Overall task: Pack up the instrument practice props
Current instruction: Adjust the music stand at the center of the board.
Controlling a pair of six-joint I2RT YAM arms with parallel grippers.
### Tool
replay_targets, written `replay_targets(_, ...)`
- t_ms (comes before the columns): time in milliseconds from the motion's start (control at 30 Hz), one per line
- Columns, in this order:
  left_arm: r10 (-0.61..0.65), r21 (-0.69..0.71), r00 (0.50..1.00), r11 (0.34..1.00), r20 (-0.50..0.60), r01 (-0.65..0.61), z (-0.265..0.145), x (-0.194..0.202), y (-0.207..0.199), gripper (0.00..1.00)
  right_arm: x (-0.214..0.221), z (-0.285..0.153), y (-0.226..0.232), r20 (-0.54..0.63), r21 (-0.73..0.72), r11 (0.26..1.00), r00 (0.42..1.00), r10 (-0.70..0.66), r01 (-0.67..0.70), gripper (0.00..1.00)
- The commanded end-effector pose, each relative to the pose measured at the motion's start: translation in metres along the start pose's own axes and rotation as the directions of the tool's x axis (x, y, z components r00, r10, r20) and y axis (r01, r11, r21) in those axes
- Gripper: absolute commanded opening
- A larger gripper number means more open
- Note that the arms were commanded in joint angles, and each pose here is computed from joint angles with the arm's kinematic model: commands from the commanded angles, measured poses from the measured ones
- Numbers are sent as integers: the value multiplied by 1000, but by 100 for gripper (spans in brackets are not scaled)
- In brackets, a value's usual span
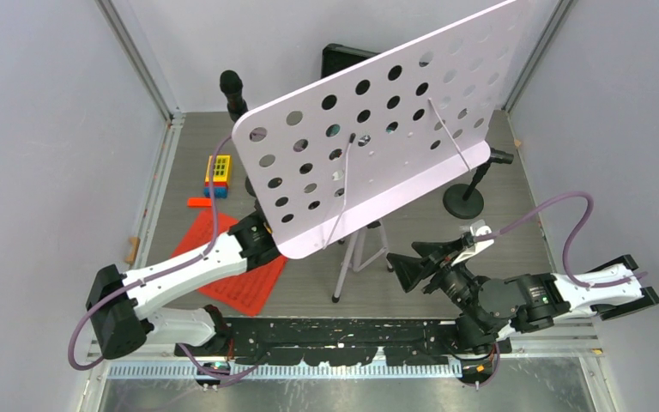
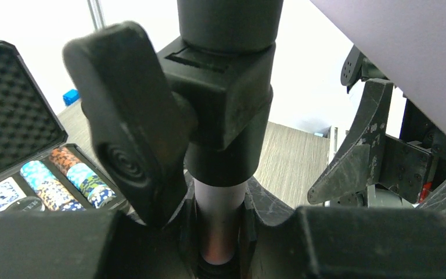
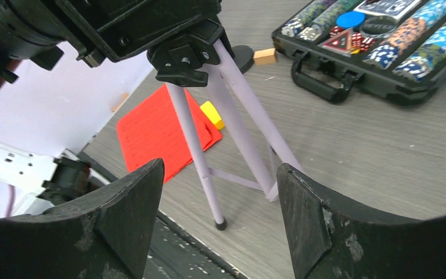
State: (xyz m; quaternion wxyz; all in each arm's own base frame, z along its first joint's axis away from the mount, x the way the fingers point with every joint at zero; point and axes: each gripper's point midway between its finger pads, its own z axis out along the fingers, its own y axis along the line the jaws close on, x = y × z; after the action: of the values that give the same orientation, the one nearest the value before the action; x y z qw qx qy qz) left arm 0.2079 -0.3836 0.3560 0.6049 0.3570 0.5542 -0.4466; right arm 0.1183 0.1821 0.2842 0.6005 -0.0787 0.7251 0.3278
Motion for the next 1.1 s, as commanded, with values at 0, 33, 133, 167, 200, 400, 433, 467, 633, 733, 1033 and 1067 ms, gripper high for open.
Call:
replay_targets(0,-17,-79,999,997,49,21,-17,-13,10,0,-17,3,23,41,-38,964,963,266,-265,76)
replay_targets(33,-18,-80,999,997,45,21,-19,-12,9,0,-19,3,22,52,-31,956,954,295,-293,76)
replay_targets(133,-15,-79,999,997,35,17,-22,-10,8,0,-26,2,21,80,-38,909,905,418,-416,76)
replay_targets(167,-11,-80,999,997,35,14,-22,-11,8,0,-25,3,22,85,-44,899,895,438,-436,76)
replay_targets(200,-7,-78,999,997,41,10,-22,-14,8,0,-27,3,21,96,-48,886,881,463,-460,76)
replay_targets(400,-5,-71,1000,997,28,7,-17,-18,8,0,-28,2,7,137,-14,862,853,504,-507,76)
replay_targets(433,-8,-65,1000,998,28,10,-16,-17,7,0,-29,2,5,143,-15,846,836,530,-533,76)
replay_targets(467,-11,-65,1000,998,28,13,-15,-16,7,0,-30,2,4,153,-12,833,822,548,-553,76)
replay_targets(633,-24,-58,999,998,30,26,-12,-14,6,0,-37,3,10,173,-62,728,711,682,-683,76)
replay_targets(733,-23,-55,999,998,33,25,-10,-16,6,0,-40,5,19,168,-107,645,626,762,-757,77)
replay_targets(1033,-30,-44,999,999,23,31,-6,-11,3,0,-40,11,19,216,-118,427,396,892,-897,68)
replay_targets(1067,-31,-44,999,999,25,32,-6,-12,2,0,-38,12,17,232,-116,393,360,904,-912,66)
